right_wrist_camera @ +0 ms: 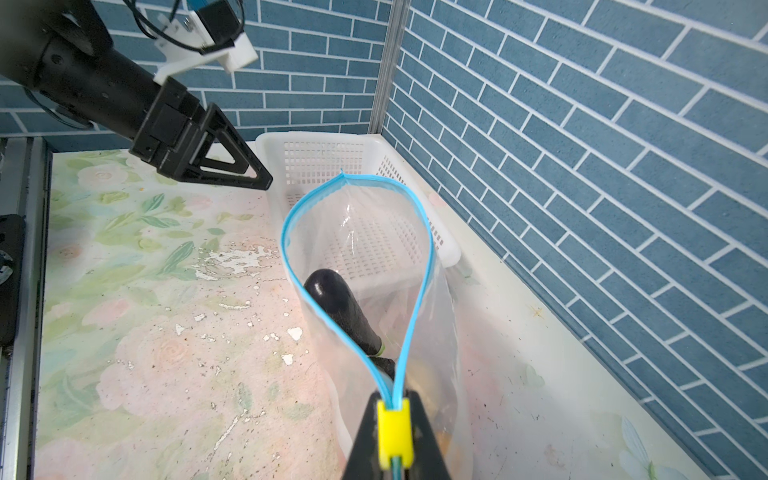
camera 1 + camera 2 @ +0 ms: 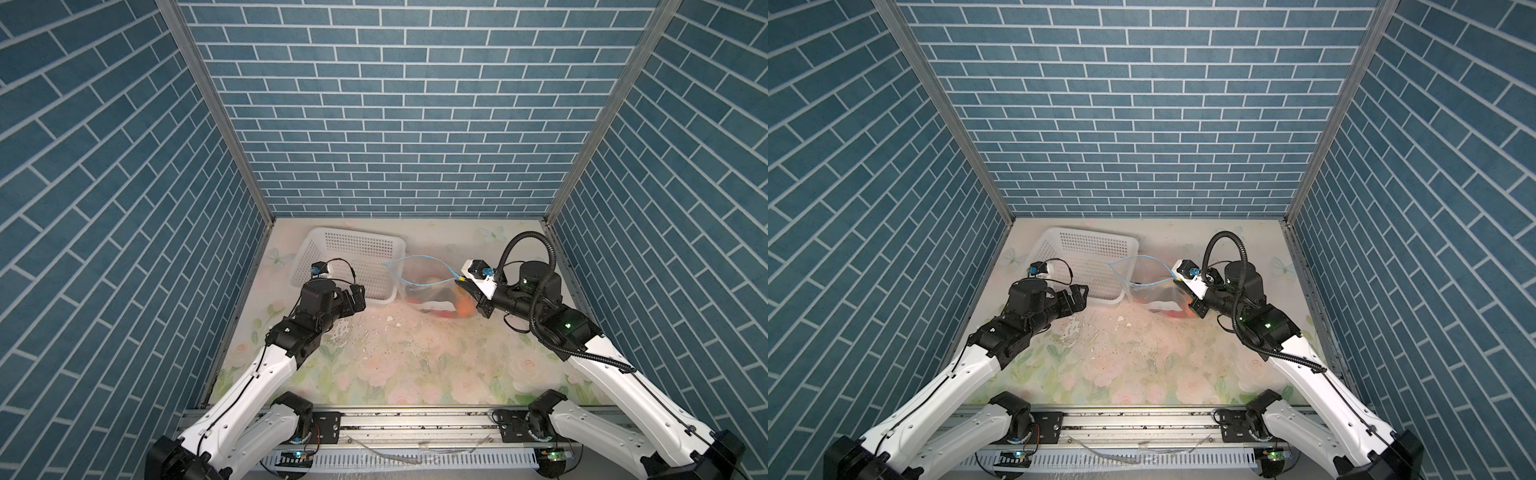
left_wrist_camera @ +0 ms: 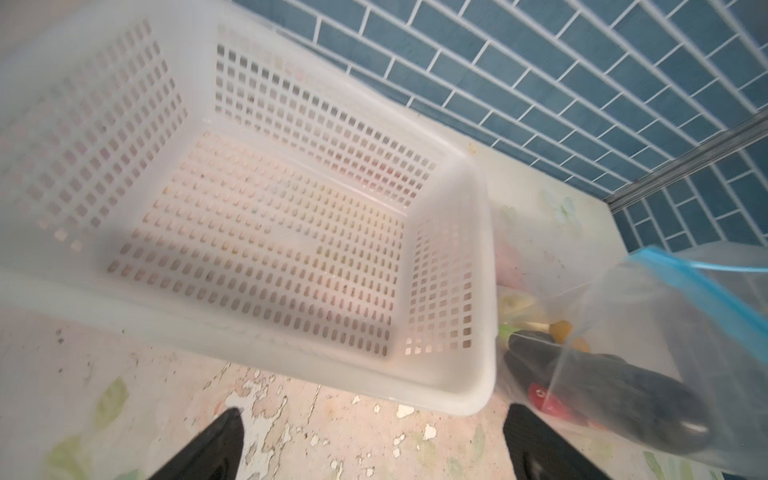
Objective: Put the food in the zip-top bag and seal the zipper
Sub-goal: 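Raise the open left gripper and swing it back past the basket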
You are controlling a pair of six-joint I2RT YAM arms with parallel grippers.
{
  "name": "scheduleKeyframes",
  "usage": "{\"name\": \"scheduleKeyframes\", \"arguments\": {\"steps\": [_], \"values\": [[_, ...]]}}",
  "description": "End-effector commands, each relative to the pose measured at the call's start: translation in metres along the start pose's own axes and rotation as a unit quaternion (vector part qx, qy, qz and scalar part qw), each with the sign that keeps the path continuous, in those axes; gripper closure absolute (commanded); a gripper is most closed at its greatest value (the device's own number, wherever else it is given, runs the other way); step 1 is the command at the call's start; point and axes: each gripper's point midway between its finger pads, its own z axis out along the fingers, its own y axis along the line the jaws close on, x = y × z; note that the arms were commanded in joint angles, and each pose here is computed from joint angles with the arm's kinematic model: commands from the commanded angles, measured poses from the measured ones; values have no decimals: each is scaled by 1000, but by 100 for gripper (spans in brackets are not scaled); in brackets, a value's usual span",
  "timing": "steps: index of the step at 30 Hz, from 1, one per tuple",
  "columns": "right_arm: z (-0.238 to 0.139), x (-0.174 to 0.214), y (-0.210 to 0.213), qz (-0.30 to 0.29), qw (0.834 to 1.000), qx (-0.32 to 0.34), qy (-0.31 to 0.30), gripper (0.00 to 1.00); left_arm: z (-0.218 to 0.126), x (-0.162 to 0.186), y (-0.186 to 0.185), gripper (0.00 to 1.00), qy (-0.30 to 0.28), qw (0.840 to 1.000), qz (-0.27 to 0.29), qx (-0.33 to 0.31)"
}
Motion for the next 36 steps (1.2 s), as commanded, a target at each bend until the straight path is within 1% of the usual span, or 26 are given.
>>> {"name": "scheduleKeyframes", "arguments": {"steps": [1, 4, 7, 9, 12, 14, 17, 19, 25, 28, 36], "values": [[-3, -19, -5, -14, 999, 7, -29, 100, 6, 9, 13, 1, 39, 998, -44, -26], [-2, -18, -5, -13, 1000, 5, -28, 100, 15, 12, 13, 1, 62, 995, -76, -11], [-2, -18, -5, -13, 999, 4, -29, 100, 25, 13, 9, 1, 69, 994, -88, 5], [-1, -19, -5, -13, 999, 3, -30, 100, 32, 11, 3, 1, 67, 992, -99, 27], [-1, -21, -5, -13, 999, 2, -32, 100, 39, 3, -18, 1, 58, 988, -113, 89], [-2, -23, -5, -14, 999, 1, -34, 100, 44, -2, -26, 1, 52, 985, -120, 111], [-2, -24, -5, -14, 999, 0, -36, 100, 51, -6, -28, 1, 44, 986, -113, 116], [-2, -24, -4, -13, 999, -1, -36, 100, 58, -7, -24, 1, 44, 987, -111, 107], [-4, -25, -4, -13, 999, 1, -38, 100, 79, -14, -21, 1, 46, 987, -112, 106], [-5, -25, -3, -13, 999, 0, -38, 100, 88, -27, -25, 1, 42, 987, -108, 111], [-6, -26, -5, -15, 999, 4, -39, 100, 110, -47, -27, 1, 26, 986, -105, 126]]}}
